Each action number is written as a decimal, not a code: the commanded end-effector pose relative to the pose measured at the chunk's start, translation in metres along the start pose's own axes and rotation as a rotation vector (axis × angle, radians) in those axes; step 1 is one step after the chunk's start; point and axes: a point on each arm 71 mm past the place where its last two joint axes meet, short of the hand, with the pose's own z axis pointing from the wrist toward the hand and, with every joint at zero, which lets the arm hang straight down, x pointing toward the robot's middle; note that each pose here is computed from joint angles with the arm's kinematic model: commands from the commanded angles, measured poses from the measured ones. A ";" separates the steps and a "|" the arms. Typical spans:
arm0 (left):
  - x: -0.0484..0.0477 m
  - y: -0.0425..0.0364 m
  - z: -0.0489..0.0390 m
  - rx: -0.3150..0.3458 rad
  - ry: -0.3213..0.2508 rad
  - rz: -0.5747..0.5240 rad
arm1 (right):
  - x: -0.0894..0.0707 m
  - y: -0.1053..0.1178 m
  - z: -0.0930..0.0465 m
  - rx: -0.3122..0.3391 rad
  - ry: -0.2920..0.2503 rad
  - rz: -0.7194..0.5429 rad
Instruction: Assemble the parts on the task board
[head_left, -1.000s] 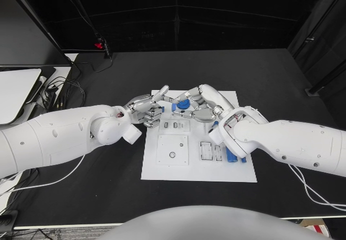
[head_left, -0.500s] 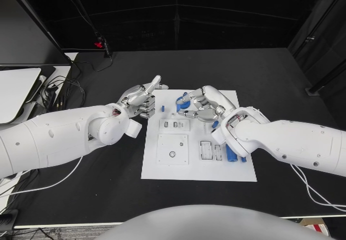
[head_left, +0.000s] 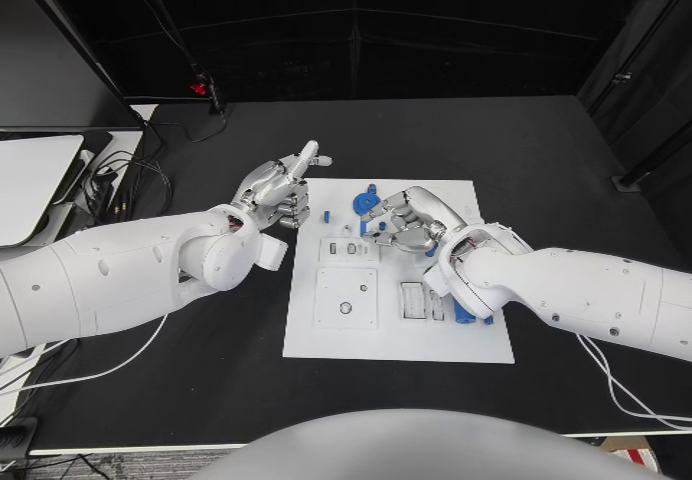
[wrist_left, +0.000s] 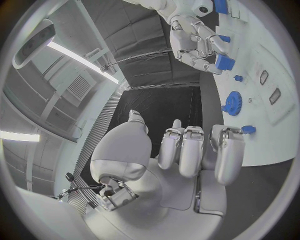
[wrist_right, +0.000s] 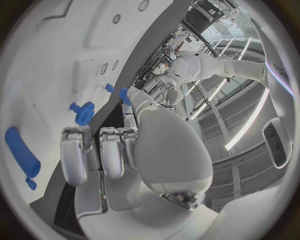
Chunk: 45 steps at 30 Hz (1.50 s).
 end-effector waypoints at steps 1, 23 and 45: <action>-0.0011 -0.0032 -0.0001 0.035 -0.023 0.005 | 0.002 -0.002 0.002 0.025 0.025 -0.015; -0.0011 -0.0025 -0.0004 0.026 -0.026 0.005 | 0.012 -0.007 0.010 0.060 0.088 -0.050; -0.0009 -0.0016 0.0001 0.017 -0.025 0.005 | 0.015 -0.009 0.011 0.073 0.117 -0.062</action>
